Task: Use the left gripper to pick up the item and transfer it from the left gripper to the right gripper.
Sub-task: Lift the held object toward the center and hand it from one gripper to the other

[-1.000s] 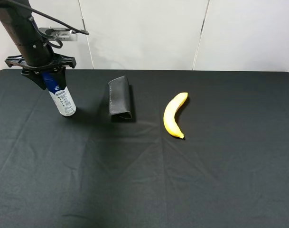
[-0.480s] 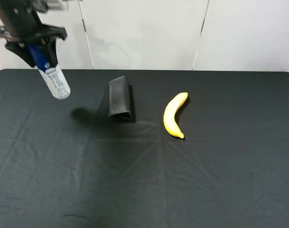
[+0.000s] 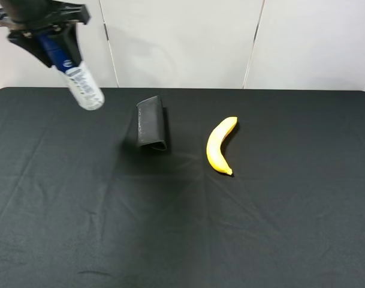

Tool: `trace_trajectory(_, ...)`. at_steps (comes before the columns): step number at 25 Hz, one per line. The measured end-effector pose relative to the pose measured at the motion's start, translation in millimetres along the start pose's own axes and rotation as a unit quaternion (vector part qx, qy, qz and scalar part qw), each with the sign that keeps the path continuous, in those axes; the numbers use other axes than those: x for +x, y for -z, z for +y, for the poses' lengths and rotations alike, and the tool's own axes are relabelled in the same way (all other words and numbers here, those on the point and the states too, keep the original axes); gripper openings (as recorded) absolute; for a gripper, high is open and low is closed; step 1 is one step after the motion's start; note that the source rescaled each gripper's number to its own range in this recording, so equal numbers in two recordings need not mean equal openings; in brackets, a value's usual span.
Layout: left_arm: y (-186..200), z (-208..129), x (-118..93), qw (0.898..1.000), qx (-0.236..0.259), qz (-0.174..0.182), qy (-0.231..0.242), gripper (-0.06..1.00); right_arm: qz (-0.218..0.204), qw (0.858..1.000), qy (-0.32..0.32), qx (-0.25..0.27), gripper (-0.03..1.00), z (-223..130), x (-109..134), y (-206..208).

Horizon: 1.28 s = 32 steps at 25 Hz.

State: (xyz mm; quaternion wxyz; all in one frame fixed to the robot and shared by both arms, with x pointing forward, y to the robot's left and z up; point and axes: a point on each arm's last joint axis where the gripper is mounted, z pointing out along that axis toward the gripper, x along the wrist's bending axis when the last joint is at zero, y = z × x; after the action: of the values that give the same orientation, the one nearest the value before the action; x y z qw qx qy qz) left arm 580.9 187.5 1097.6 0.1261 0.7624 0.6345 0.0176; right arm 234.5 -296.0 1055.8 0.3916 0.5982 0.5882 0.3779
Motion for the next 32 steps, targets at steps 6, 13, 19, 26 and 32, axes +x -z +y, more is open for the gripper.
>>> trace_trajectory(6, -5.3, -13.8, -65.6, 0.996, 0.003, -0.032, -0.089, 0.00, 0.000, 1.000, 0.000, 0.000, 1.00, 0.0, 0.0, 0.0)
trace_trajectory(13, -6.5, -29.8, -129.1, 0.981, -0.020, -0.124, -0.147, 0.00, 0.000, 1.000, 0.000, 0.000, 1.00, 0.0, 0.0, 0.0)
trace_trajectory(19, -28.9, -31.9, -161.9, 0.960, 0.004, -0.227, -0.167, 0.00, 0.016, 1.000, 0.012, -0.001, 1.00, 0.2, 2.9, 0.1)
trace_trajectory(26, -52.7, -28.4, -181.7, 0.929, 0.026, -0.327, -0.170, 0.00, 0.085, 0.996, 0.003, 0.037, 1.00, 21.8, 14.5, -8.7)
trace_trajectory(32, -54.7, -27.9, -187.2, 0.917, 0.026, -0.359, -0.173, 0.00, 0.164, 0.984, 0.044, 0.046, 1.00, 50.6, 25.0, -36.6)
